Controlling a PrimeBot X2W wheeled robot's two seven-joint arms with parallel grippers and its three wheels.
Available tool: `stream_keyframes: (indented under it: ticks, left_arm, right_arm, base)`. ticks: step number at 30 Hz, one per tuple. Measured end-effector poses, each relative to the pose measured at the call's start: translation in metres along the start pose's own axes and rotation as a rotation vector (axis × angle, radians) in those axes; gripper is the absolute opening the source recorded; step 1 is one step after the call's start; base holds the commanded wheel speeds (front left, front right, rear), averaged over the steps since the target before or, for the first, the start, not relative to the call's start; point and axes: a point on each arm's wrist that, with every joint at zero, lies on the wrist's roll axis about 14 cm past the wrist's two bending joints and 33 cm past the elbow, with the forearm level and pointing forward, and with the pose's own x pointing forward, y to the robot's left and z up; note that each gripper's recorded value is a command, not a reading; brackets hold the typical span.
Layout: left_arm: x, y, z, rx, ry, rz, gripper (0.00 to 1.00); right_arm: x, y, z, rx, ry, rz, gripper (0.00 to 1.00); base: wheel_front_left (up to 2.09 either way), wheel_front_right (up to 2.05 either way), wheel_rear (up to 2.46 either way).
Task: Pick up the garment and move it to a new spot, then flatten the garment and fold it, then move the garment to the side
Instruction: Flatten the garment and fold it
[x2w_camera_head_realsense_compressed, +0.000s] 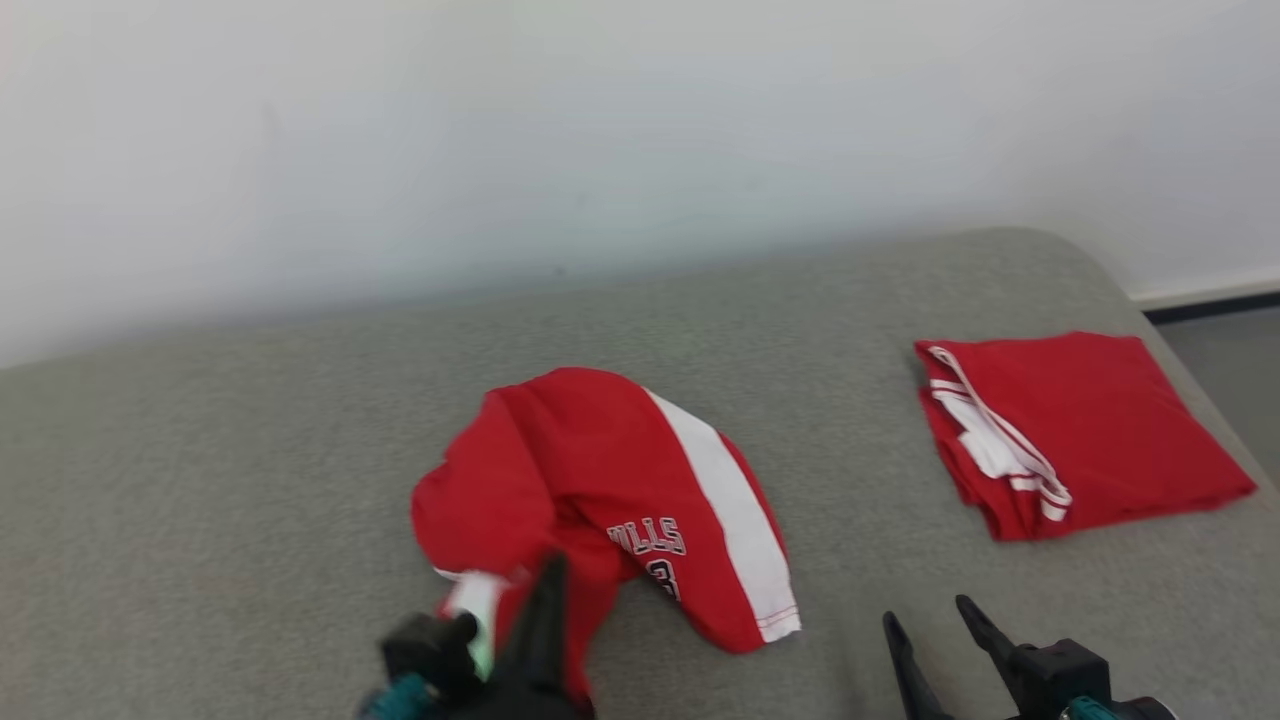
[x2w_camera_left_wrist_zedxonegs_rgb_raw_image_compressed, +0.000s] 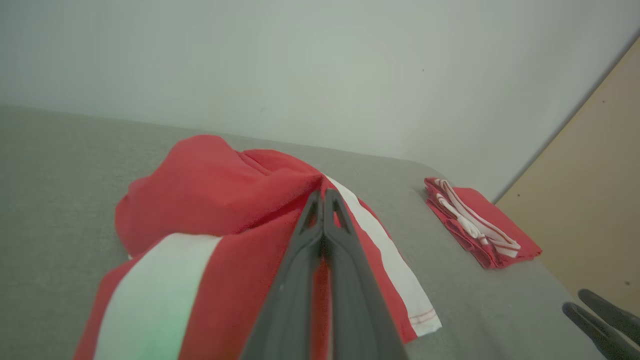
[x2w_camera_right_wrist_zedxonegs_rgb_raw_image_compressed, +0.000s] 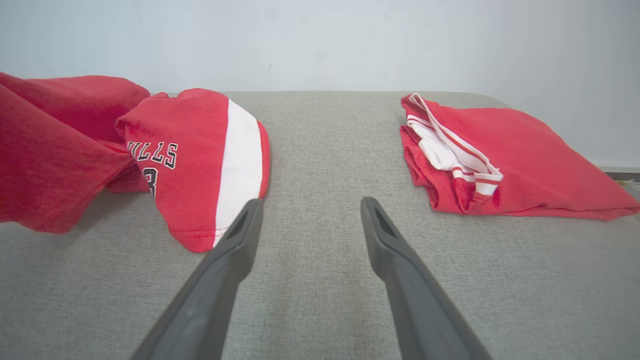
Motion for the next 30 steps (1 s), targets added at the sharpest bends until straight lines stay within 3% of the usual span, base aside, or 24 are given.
stream_keyframes:
  ticks: [8, 10, 15, 20, 27, 30]
  left_arm:
    - [-0.047, -0.056, -0.064, -0.154, 0.308, -0.182, 0.00]
    - [-0.044, -0.056, -0.059, -0.139, 0.290, -0.170, 1.00]
    - [-0.021, -0.035, -0.022, -0.054, 0.192, -0.125, 1.00]
    - [0.014, -0.007, 0.019, 0.127, 0.148, -0.087, 1.00]
    - [0.064, 0.025, 0.004, 0.375, 0.391, -0.059, 1.00]
    - [0.086, 0.047, 0.001, 0.420, 0.474, -0.004, 1.00]
  right_arm:
    - [0.016, 0.037, 0.006, -0.008, -0.009, 0.115, 1.00]
    - [0.016, 0.039, 0.008, -0.005, -0.018, 0.121, 1.00]
    - [0.012, 0.031, 0.006, 0.004, -0.019, 0.093, 1.00]
    - [0.006, 0.016, 0.002, 0.015, -0.010, 0.041, 1.00]
    - [0.003, 0.002, 0.004, 0.027, -0.020, -0.015, 1.00]
    - [0.002, -0.005, 0.003, 0.034, -0.021, -0.043, 1.00]
  base:
    - [0.00, 0.00, 0.00]
    - [0.00, 0.00, 0.00]
    - [0.00, 0.00, 0.00]
    - [0.00, 0.00, 0.00]
    - [0.00, 0.00, 0.00]
    - [0.00, 0.00, 0.00]
